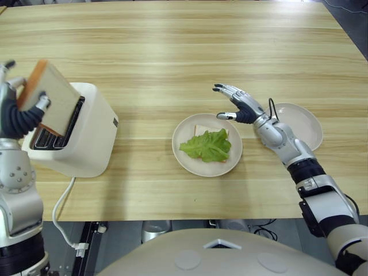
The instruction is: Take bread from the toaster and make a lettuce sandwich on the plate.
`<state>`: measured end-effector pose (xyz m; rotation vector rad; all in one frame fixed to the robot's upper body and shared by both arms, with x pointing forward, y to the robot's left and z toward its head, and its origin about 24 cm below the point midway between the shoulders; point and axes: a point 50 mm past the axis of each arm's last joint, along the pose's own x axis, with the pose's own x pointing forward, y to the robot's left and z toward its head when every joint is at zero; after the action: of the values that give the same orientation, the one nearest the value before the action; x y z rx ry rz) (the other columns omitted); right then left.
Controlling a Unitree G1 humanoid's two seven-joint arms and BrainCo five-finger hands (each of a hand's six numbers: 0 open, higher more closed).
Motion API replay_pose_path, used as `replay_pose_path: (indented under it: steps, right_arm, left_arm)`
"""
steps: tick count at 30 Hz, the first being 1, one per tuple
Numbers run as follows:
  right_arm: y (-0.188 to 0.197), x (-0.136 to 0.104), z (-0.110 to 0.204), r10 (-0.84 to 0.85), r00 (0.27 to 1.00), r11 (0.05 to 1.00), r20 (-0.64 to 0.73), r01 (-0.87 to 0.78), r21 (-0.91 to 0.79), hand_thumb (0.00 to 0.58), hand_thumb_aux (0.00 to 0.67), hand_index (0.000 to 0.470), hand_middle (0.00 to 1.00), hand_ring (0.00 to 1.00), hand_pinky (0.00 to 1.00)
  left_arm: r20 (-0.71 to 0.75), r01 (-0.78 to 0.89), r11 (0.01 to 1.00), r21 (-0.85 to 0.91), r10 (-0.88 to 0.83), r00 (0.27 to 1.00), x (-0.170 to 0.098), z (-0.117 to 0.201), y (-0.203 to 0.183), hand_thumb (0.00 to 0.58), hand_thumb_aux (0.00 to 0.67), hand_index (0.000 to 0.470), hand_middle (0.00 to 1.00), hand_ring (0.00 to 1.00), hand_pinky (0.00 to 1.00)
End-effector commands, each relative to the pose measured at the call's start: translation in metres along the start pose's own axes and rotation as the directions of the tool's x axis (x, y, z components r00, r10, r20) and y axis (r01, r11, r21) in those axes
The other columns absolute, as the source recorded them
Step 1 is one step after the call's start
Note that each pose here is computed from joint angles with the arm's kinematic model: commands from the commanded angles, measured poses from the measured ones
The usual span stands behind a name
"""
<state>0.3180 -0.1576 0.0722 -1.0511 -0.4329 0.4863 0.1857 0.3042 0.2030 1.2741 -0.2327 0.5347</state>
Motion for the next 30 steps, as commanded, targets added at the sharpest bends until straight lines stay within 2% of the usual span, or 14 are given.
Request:
replay_pose_path:
  steps: [1, 3, 6, 9, 12, 14, 16, 20, 25, 30]
  right_arm:
    - [0.003, -0.002, -0.003, -0.011, 1.000, 1.000, -0.020, 0.012, 0.011, 0.000, 0.000, 0.000, 0.00, 0.00, 0.00]
    - [-0.002, -0.004, -0.005, -0.053, 0.998, 0.998, -0.027, 0.054, 0.013, 0.000, 0.000, 0.000, 0.00, 0.00, 0.00]
    - [-0.016, -0.008, -0.005, -0.180, 0.984, 0.983, -0.011, 0.181, 0.039, 0.000, 0.000, 0.000, 0.00, 0.00, 0.00]
    - [-0.032, -0.018, 0.001, -0.325, 0.944, 0.943, 0.065, 0.318, 0.097, 0.000, 0.000, 0.000, 0.00, 0.00, 0.00]
    - [-0.041, -0.032, 0.007, -0.390, 0.911, 0.918, 0.138, 0.372, 0.136, 0.000, 0.000, 0.000, 0.00, 0.00, 0.00]
    - [-0.048, -0.044, 0.007, -0.434, 0.886, 0.898, 0.165, 0.409, 0.162, 0.000, 0.000, 0.000, 0.00, 0.00, 0.00]
    - [-0.057, -0.059, 0.007, -0.474, 0.859, 0.878, 0.194, 0.444, 0.179, 0.000, 0.000, 0.000, 0.00, 0.00, 0.00]
    - [-0.061, -0.078, 0.011, -0.457, 0.851, 0.889, 0.257, 0.441, 0.122, 0.000, 0.000, 0.000, 0.00, 0.00, 0.00]
    - [-0.049, -0.085, 0.014, -0.375, 0.886, 0.927, 0.273, 0.359, 0.108, 0.000, 0.000, 0.000, 0.00, 0.00, 0.00]
    - [-0.031, -0.084, 0.017, -0.259, 0.919, 0.965, 0.296, 0.236, 0.113, 0.000, 0.000, 0.000, 0.00, 0.00, 0.00]
  left_arm:
    - [0.069, -0.092, 0.995, -0.048, 0.095, 0.993, 0.006, 0.013, 0.016, 0.580, 0.670, 0.460, 1.00, 1.00, 1.00]
    - [0.136, -0.092, 0.991, -0.101, 0.106, 0.985, 0.013, 0.026, 0.020, 0.580, 0.670, 0.460, 1.00, 1.00, 1.00]
    - [0.269, 0.006, 0.967, -0.254, 0.065, 0.961, 0.023, 0.054, 0.012, 0.580, 0.670, 0.460, 1.00, 1.00, 1.00]
    - [0.424, 0.188, 0.918, -0.349, -0.024, 0.905, 0.036, 0.087, -0.010, 0.580, 0.670, 0.460, 1.00, 1.00, 1.00]
    - [0.541, 0.375, 0.854, -0.361, -0.136, 0.830, 0.042, 0.111, -0.035, 0.580, 0.670, 0.460, 1.00, 1.00, 1.00]
    - [0.620, 0.530, 0.763, -0.370, -0.222, 0.753, 0.044, 0.125, -0.054, 0.580, 0.670, 0.460, 1.00, 1.00, 1.00]
    - [0.695, 0.669, 0.675, -0.313, -0.318, 0.645, 0.044, 0.138, -0.077, 0.580, 0.670, 0.460, 1.00, 1.00, 1.00]
    - [0.777, 0.870, 0.436, -0.228, -0.457, 0.433, 0.044, 0.156, -0.118, 0.580, 0.670, 0.460, 1.00, 1.00, 1.00]
    - [0.791, 0.972, 0.214, -0.098, -0.576, 0.206, 0.039, 0.177, -0.170, 0.580, 0.670, 0.460, 1.00, 1.00, 1.00]
    - [0.774, 0.999, 0.027, -0.045, -0.631, 0.052, 0.032, 0.189, -0.207, 0.580, 0.670, 0.460, 1.00, 1.00, 1.00]
